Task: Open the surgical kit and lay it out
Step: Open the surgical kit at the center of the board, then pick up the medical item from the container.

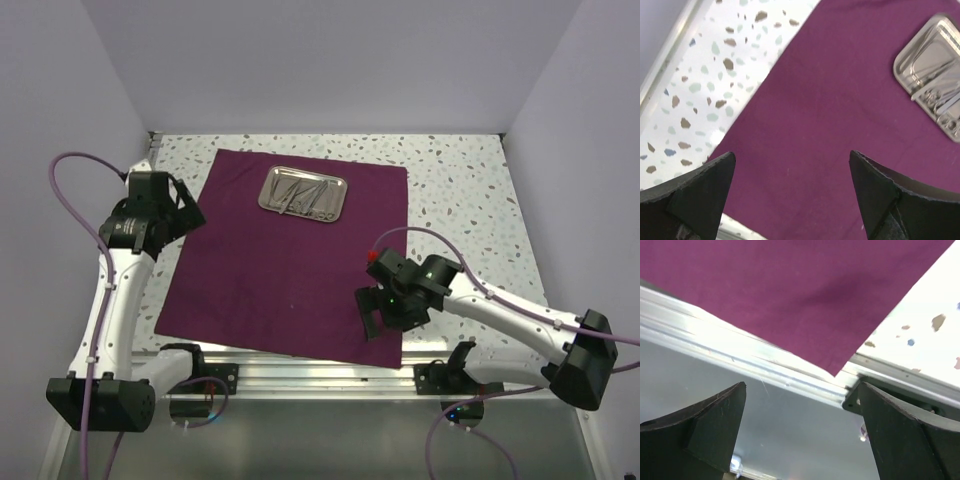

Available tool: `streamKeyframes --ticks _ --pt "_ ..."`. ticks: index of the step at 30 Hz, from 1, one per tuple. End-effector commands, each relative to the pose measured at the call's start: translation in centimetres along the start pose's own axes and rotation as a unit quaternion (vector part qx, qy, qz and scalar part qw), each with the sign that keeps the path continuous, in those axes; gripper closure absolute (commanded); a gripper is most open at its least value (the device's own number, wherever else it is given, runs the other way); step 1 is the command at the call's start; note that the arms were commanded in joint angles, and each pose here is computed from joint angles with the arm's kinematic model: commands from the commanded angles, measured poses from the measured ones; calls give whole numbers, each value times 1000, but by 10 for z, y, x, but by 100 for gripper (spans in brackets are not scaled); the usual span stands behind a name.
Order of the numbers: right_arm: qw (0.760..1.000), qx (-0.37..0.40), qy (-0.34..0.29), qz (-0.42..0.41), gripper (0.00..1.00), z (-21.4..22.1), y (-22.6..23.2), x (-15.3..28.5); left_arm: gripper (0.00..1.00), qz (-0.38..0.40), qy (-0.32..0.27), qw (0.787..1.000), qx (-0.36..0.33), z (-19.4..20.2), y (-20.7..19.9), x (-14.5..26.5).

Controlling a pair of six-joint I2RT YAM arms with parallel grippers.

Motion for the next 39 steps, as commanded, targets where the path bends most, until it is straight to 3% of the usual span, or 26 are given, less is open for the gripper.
streamKeyframes --ticks 1,8,10,14,16,19,20,21,26,32,39 --pt "998 -2 -58 13 2 -30 7 22 0 25 23 999 -5 19 0 2" --pt "988 49 -141 43 2 -99 26 42 0 114 14 992 -46 7 -39 -21" --pt "984 69 -154 64 2 -122 31 40 0 183 8 981 -69 3 -72 -30" --pt "973 98 -194 77 2 -162 44 47 0 227 31 963 -141 10 -136 -71" --pt "966 104 -221 83 2 -179 46 47 1 255 9 951 -175 -2 -172 -77" --pt "963 88 -235 98 2 -196 40 47 4 234 12 953 -193 -7 -203 -118" --pt "963 80 -240 98 2 -201 39 52 6 218 37 954 -200 6 -209 -146" --pt "963 72 -238 103 1 -204 36 51 9 224 26 954 -198 -7 -223 -148" --pt "961 45 -245 121 2 -200 24 49 17 203 43 953 -219 10 -251 -209" --pt "962 30 -229 145 2 -195 8 38 43 201 49 956 -209 17 -271 -247" --pt "965 29 -205 161 2 -204 1 30 43 191 50 956 -218 33 -278 -258"
Point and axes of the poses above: each gripper's point midway between its finger pads, its own x axis back along the fingers, its own y axis along the line the jaws close on, z = x × y, the point moved 3 cm from there along x, back along the fingers, and after that the axes turned 5 degrees about x, right-handed, at the moved point
